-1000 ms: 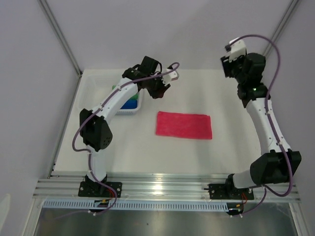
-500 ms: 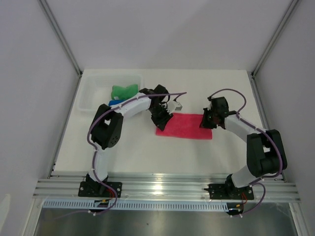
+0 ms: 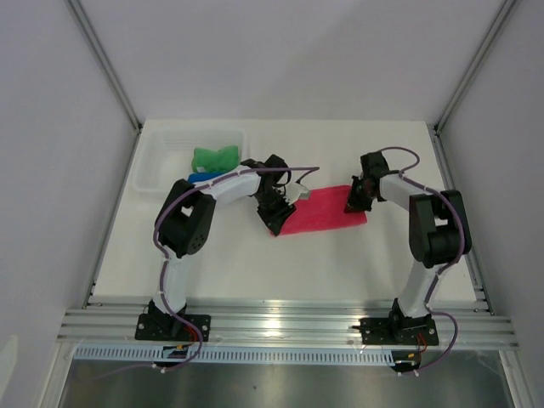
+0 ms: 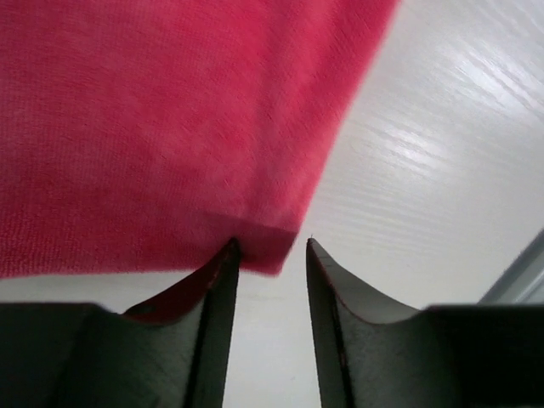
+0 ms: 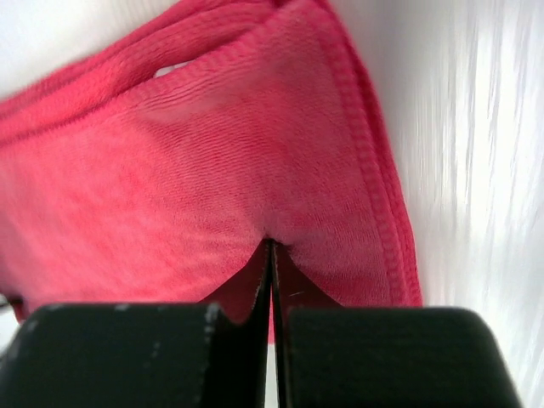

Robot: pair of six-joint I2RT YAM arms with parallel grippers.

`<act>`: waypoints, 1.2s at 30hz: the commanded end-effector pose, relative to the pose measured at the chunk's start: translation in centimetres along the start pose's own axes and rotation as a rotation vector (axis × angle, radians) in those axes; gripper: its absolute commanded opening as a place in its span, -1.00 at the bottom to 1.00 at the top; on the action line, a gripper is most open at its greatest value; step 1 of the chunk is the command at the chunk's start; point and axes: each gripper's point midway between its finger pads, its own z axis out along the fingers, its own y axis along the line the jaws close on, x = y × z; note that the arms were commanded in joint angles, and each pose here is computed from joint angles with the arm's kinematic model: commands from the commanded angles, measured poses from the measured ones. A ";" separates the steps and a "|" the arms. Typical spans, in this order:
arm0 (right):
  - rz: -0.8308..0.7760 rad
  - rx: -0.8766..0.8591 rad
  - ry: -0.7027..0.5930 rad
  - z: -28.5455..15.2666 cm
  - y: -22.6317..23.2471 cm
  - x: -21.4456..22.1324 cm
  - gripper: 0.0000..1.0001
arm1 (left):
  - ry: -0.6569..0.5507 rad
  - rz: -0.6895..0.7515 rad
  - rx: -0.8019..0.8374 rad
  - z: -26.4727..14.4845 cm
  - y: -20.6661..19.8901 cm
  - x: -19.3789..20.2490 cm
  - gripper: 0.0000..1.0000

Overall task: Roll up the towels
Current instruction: Fold the towel

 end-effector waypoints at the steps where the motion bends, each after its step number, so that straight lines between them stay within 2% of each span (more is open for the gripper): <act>1: -0.037 0.176 -0.050 2.4 -3.2 -4.1 -1.00 | -0.094 0.031 0.024 -4.1 -1.4 -2.9 -0.14; 2: -0.046 0.173 -0.059 2.8 -2.9 -5.2 -1.00 | -0.086 0.028 0.044 -4.8 -2.0 -2.8 -0.12; 3: -0.065 0.147 -0.111 2.6 -1.3 -8.2 -1.00 | -0.102 0.025 0.069 -5.4 -2.5 -3.2 -0.09; 5: -0.086 0.133 -0.081 4.8 -0.4 -9.1 -1.00 | -0.159 0.056 0.065 -7.9 -2.9 -5.0 -0.08; 7: -0.139 0.062 -0.159 4.9 3.9 -14.1 -1.00 | -0.193 0.066 0.063 -10.2 -3.1 -5.6 -0.07; 9: -0.162 0.051 -0.127 6.2 4.7 -13.7 -1.00 | -0.226 0.088 0.042 -11.4 -2.8 -6.0 -0.07; 10: -0.193 0.017 -0.185 5.4 6.8 -16.3 -1.00 | -0.238 0.119 0.011 -12.1 -2.4 -6.1 -0.07; 12: -0.244 -0.012 -0.232 3.7 9.0 -18.0 -0.96 | -0.226 0.146 -0.042 -12.1 -1.1 -5.6 -0.06; 15: -0.361 -0.091 -0.369 -2.2 12.1 -20.8 -0.64 | -0.187 0.241 -0.161 -11.9 1.5 -5.2 -0.06; 16: -0.440 -0.105 -0.341 -2.1 11.6 -19.1 -0.44 | -0.188 0.247 -0.189 -12.0 2.1 -5.3 -0.06; 17: -0.496 -0.156 -0.444 -6.1 13.3 -20.0 -0.36 | -0.187 0.240 -0.221 -12.4 2.9 -5.2 -0.08; 19: -0.600 -0.215 -0.454 -7.6 13.8 -17.5 -0.14 | -0.224 0.198 -0.236 -12.8 3.4 -5.4 -0.09; 22: -0.860 -0.326 -0.417 -7.9 14.6 -10.0 0.17 | -0.289 0.099 -0.212 -13.9 3.8 -5.0 -0.09; 23: -0.966 -0.299 -0.370 -6.3 13.3 -7.0 0.19 | -0.313 0.075 -0.214 -14.2 4.3 -5.0 -0.08; 25: -1.104 -0.277 -0.344 -6.2 15.0 -2.9 0.20 | -0.329 0.044 -0.203 -14.3 4.1 -4.1 -0.07; 28: -1.256 -0.148 -0.247 -4.3 15.0 1.6 0.22 | -0.329 0.035 -0.228 -14.4 4.3 -3.1 -0.07; 31: -1.275 -0.058 -0.191 -2.5 14.2 3.0 0.22 | -0.329 0.033 -0.237 -14.5 4.3 -2.4 -0.07; 36: -1.250 -0.045 -0.110 -0.3 13.5 4.5 0.20 | -0.324 0.005 -0.228 -14.4 4.6 -1.4 -0.08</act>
